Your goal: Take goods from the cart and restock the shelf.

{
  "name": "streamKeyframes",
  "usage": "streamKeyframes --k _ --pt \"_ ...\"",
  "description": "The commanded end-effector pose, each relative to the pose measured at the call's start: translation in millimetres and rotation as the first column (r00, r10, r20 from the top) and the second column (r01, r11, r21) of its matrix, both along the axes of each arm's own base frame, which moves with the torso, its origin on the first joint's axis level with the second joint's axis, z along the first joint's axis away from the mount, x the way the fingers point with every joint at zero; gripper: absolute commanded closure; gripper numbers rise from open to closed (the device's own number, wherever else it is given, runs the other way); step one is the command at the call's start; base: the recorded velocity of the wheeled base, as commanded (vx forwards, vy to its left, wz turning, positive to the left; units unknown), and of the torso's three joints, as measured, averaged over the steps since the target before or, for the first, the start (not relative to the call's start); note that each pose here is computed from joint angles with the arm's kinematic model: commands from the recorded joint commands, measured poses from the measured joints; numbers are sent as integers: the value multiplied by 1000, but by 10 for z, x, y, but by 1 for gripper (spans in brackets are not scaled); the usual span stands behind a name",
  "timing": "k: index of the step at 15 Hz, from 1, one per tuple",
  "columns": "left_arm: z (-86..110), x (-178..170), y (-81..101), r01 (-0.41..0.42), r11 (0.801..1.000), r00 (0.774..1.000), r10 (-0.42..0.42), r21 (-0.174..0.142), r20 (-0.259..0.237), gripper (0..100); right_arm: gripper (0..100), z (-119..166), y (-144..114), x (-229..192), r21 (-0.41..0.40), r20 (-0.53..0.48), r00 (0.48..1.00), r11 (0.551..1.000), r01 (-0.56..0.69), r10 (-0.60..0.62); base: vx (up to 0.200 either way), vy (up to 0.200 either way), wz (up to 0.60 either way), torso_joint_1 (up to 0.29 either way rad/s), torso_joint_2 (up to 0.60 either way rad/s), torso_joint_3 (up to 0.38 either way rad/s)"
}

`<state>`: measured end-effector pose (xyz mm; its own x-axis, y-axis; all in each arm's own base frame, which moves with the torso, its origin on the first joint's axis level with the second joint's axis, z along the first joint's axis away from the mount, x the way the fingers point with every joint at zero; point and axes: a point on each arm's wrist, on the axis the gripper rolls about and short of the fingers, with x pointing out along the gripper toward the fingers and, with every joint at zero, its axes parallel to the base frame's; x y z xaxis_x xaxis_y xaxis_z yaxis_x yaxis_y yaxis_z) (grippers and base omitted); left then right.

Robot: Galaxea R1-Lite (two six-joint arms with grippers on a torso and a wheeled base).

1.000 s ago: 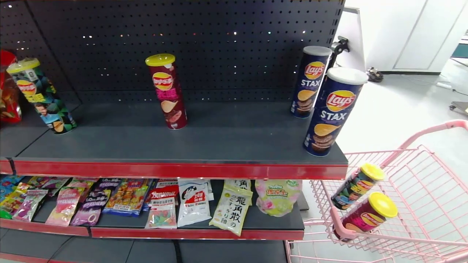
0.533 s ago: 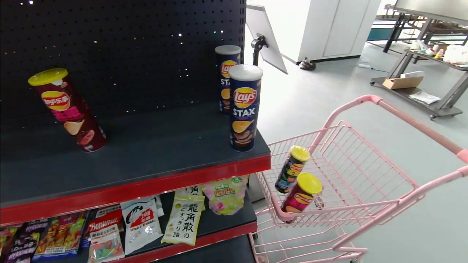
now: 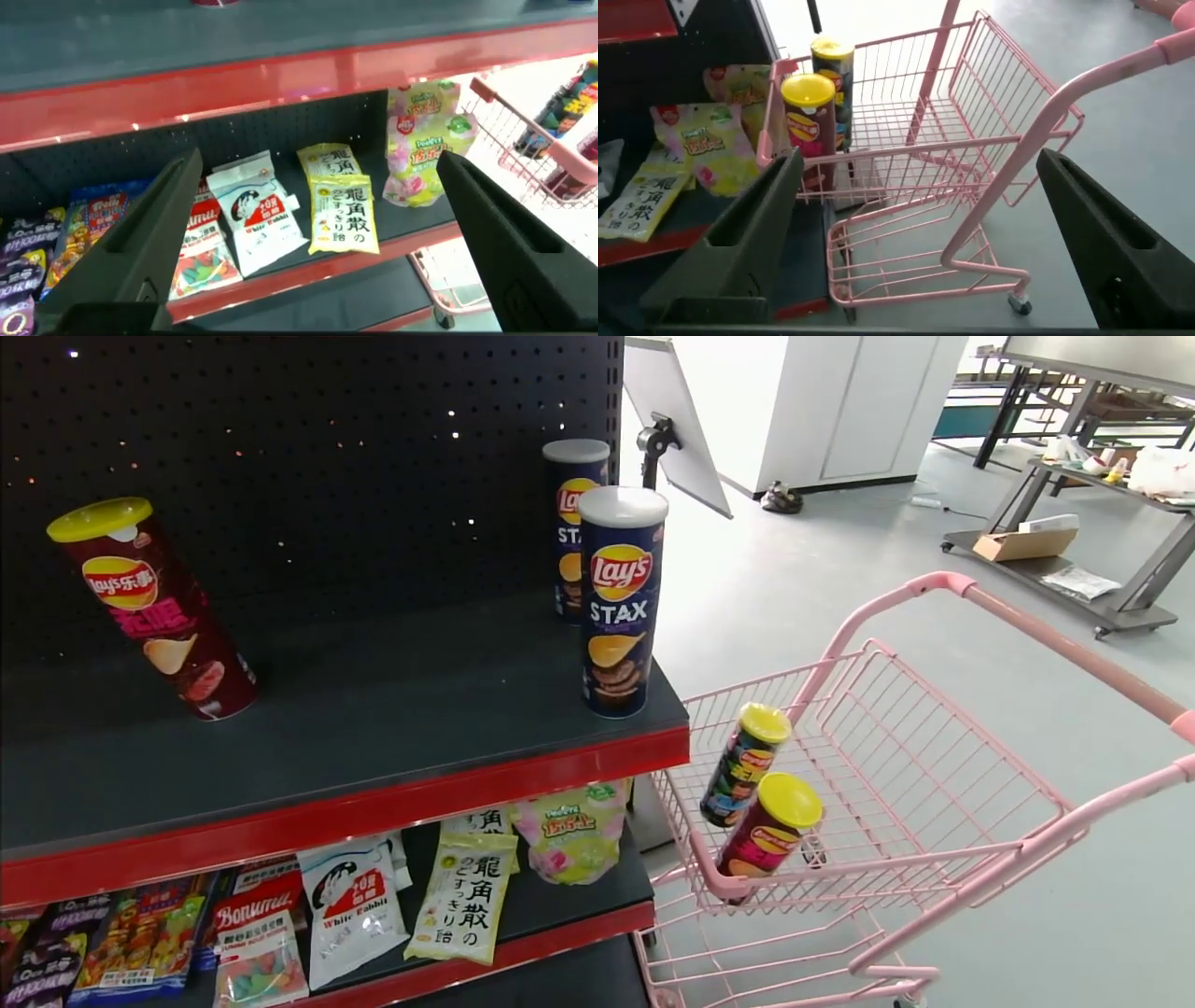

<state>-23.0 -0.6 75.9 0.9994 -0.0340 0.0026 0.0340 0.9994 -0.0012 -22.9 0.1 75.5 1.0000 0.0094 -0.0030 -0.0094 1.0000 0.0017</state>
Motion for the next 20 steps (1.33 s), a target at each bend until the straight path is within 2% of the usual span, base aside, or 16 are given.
streamKeyframes --k 1,13,20 --pt "0 1 0 0 1000 1000 0 0 -1 0 0 0 0 0 0 0 1000 1000 -1 1 0 0 0 -134 373 227" --pt "0 1 0 0 1000 1000 0 0 -1 0 0 0 0 1 -2 -2 1000 1000 0 0 0 0 0 -162 496 334" --pt "0 1 0 0 1000 1000 0 1 -1 0 0 0 0 1 -2 -2 1000 1000 0 0 0 0 0 -91 427 332"
